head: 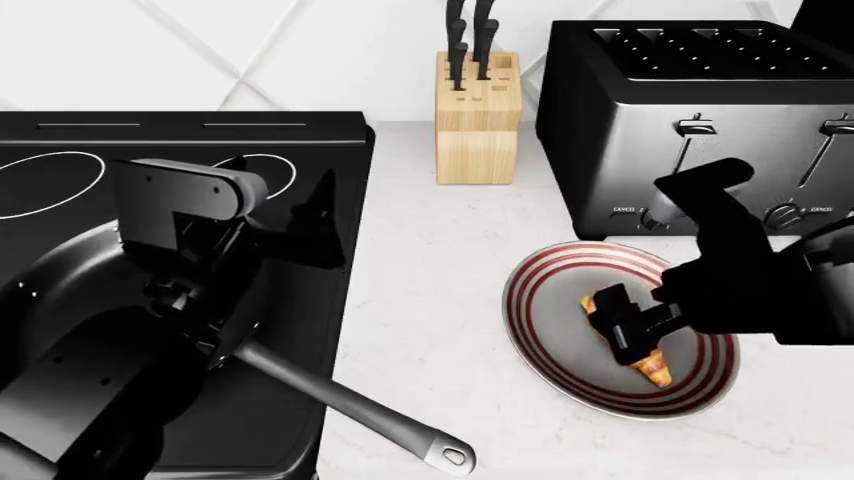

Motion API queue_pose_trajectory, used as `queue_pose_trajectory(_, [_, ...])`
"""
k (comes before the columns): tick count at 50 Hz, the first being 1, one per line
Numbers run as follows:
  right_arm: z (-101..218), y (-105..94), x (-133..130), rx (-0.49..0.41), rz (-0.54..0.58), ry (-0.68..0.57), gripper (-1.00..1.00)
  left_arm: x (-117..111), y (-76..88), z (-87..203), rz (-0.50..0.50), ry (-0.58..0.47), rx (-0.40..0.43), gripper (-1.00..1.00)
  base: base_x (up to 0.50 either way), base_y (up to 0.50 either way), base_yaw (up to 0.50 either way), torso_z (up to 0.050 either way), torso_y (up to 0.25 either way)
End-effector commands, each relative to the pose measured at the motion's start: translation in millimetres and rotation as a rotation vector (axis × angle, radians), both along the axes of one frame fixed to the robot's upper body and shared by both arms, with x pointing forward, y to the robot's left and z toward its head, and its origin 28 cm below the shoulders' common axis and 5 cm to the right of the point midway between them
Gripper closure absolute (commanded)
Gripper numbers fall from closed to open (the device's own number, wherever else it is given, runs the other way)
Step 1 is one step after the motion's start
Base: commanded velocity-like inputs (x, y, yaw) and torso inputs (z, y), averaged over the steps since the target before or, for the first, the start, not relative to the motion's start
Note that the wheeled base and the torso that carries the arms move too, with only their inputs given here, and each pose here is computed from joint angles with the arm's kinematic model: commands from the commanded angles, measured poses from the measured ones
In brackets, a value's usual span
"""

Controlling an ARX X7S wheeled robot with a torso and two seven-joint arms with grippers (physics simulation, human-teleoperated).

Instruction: Pick the croissant and place it on the pan. Then turn on the stove to warm the croissant.

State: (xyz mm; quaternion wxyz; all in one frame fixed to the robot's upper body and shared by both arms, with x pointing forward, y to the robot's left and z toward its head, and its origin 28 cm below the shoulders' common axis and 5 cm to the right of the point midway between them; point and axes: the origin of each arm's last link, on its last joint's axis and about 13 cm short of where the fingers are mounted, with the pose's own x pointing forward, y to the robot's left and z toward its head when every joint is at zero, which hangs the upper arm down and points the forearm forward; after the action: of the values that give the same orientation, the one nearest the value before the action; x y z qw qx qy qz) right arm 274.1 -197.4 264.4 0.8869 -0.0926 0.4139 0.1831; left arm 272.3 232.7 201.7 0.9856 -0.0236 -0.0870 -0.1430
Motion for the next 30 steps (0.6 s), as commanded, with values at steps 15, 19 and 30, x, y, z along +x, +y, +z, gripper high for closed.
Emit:
queue_pose_trajectory(15, [-8.7, 0.2, -4.1, 0.002, -0.001, 0.052, -1.00, 0.0, 0.5, 0.5, 0.001, 0.001, -0.003, -1.00, 0.00, 0.00, 0.00, 0.000, 0.000])
queue_pose_trajectory(19, [-9.4, -0.9, -4.8, 0.000, -0.006, 0.053, -1.00, -0.4, 0.7, 1.1, 0.000, 0.004, -0.004, -1.00, 0.00, 0.00, 0.00, 0.000, 0.000])
queue_pose_trajectory(30, [-10.3, -0.5, -2.5, -0.013, -0.012, 0.059, -1.00, 0.1, 0.8, -1.5, -0.005, 0.014, -0.003, -1.00, 0.00, 0.00, 0.00, 0.000, 0.000])
